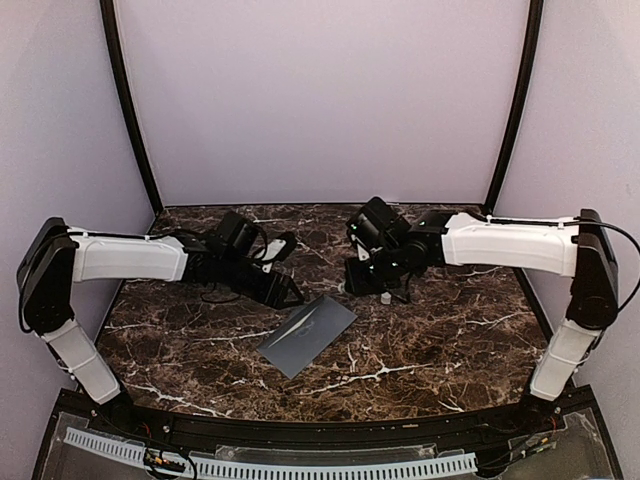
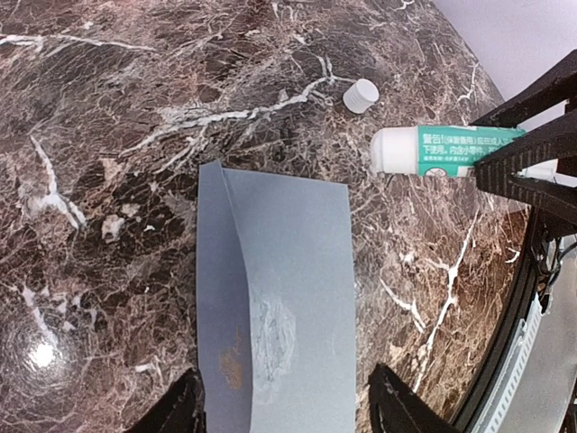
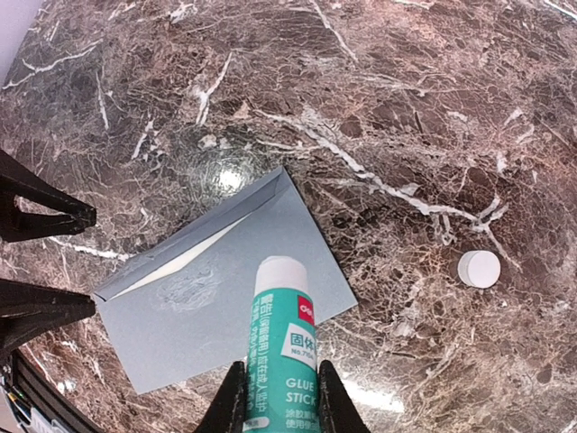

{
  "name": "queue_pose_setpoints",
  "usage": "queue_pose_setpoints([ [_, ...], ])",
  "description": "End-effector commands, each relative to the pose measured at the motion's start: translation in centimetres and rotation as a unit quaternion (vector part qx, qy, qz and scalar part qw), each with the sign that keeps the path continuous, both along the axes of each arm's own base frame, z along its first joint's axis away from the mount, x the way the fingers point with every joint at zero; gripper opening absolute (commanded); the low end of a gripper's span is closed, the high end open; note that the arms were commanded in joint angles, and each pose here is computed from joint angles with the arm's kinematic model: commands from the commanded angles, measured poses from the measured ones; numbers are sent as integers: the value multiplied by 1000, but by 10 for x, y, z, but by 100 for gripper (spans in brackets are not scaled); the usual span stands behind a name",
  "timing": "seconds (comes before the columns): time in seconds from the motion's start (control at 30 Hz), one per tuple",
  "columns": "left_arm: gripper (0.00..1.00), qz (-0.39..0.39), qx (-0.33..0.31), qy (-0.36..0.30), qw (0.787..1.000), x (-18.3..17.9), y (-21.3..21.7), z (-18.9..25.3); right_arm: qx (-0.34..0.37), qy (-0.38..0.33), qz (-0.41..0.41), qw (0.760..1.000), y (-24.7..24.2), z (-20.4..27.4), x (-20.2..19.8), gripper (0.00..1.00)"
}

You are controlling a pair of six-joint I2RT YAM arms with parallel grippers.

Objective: Place the letter into the envelope and seal it
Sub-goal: Seal the envelope flap on the envelope.

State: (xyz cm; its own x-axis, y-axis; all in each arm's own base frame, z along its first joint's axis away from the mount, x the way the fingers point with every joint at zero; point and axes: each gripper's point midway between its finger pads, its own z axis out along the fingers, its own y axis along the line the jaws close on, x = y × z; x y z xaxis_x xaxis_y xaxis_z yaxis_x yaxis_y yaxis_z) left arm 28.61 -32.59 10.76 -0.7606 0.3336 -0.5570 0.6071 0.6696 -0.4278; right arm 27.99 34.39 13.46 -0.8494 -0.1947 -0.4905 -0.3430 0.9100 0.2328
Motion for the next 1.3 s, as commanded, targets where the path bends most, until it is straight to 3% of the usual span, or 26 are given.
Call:
queue_pose_setpoints([
  [0.0, 58, 41, 28, -13, 999, 18, 24, -1, 37, -33, -14, 999, 4, 21, 10, 1],
  [0.1, 54, 64, 39, 0, 997, 31, 37, -9, 43, -38, -15, 998, 2, 23, 9, 1],
  [0.2, 48, 60, 60, 30, 996, 28, 39, -28, 49, -44, -17, 998, 0, 26, 9, 0],
  [0.37, 45, 47, 62, 61, 995, 22, 34, -46, 59, -55, -18, 997, -3, 32, 8, 0],
  [0.77, 27, -3, 73, 70, 995, -1, 8, -57, 72, -68, -17, 995, -1, 40, 10, 2],
  [1.27, 23, -25, 66, 78, 994, -17, -8, -63, 74, -61, -11, 995, 5, 33, 10, 2],
])
